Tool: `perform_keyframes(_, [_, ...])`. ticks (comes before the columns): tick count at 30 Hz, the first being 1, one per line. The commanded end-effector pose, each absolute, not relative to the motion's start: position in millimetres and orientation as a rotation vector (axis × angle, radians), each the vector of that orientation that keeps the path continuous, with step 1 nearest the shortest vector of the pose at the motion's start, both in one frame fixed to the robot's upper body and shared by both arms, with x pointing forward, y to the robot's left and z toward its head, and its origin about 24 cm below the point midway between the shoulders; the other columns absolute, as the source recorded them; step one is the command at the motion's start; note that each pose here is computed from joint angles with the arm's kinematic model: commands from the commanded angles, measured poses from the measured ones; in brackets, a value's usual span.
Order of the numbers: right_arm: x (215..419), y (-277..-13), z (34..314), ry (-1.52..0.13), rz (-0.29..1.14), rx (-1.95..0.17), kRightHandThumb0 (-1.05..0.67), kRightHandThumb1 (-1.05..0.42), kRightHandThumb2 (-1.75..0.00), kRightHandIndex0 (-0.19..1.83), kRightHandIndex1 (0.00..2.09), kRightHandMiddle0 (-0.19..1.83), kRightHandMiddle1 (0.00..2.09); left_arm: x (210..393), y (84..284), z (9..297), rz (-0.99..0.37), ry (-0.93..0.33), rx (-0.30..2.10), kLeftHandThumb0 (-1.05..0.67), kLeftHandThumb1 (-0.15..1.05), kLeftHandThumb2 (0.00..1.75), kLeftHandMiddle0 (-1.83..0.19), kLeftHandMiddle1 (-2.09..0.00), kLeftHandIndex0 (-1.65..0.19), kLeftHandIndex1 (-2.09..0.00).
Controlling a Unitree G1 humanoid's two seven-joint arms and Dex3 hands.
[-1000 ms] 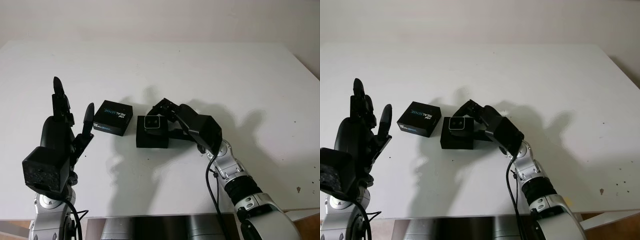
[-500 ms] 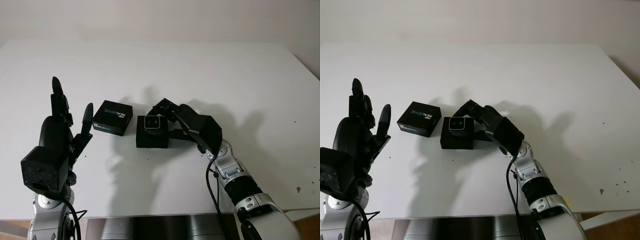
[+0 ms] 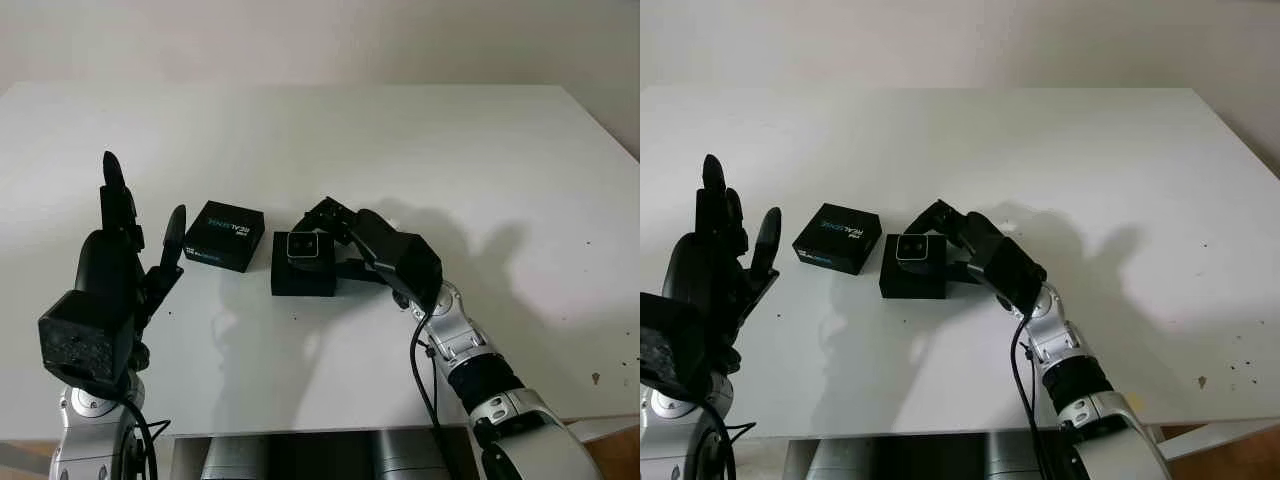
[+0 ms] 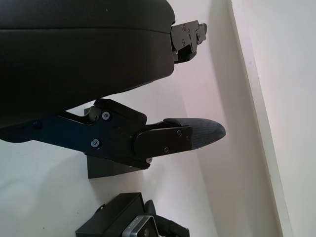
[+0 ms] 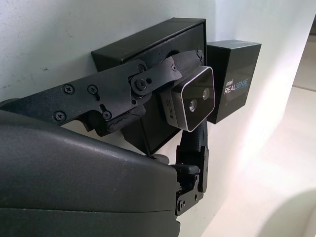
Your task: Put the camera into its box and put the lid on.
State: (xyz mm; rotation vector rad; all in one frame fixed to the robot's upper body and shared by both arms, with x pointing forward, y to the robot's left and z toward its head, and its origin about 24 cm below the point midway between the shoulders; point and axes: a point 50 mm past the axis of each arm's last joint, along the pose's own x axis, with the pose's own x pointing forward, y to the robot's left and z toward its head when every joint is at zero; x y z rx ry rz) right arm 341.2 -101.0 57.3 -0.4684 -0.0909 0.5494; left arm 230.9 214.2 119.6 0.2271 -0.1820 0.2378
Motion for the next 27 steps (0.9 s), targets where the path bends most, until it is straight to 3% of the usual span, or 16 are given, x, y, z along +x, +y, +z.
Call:
perform_keyframes(1, [336.3,-100.5,49.1,-0.063,0.562,-0.476,-0.45,-0.98,-0.05,0.29,0.05,0.26,1.61,230.2,214.8,126.0,0.238,-0.209,0.229,-0.59,1.05,0.48,0.17,-0.06,0.19,-0.01])
perform_keyframes(27, [334.5,-103.4,48.3,-0.053,0.564,-0.485,-0.44,-0.97,-0.05,0.28,0.05,0.26,1.59,230.5,215.1,127.8,0.232,-0.21,0.234,-0.6,1.05,0.48,0.17,-0.05,0.19,-0.01])
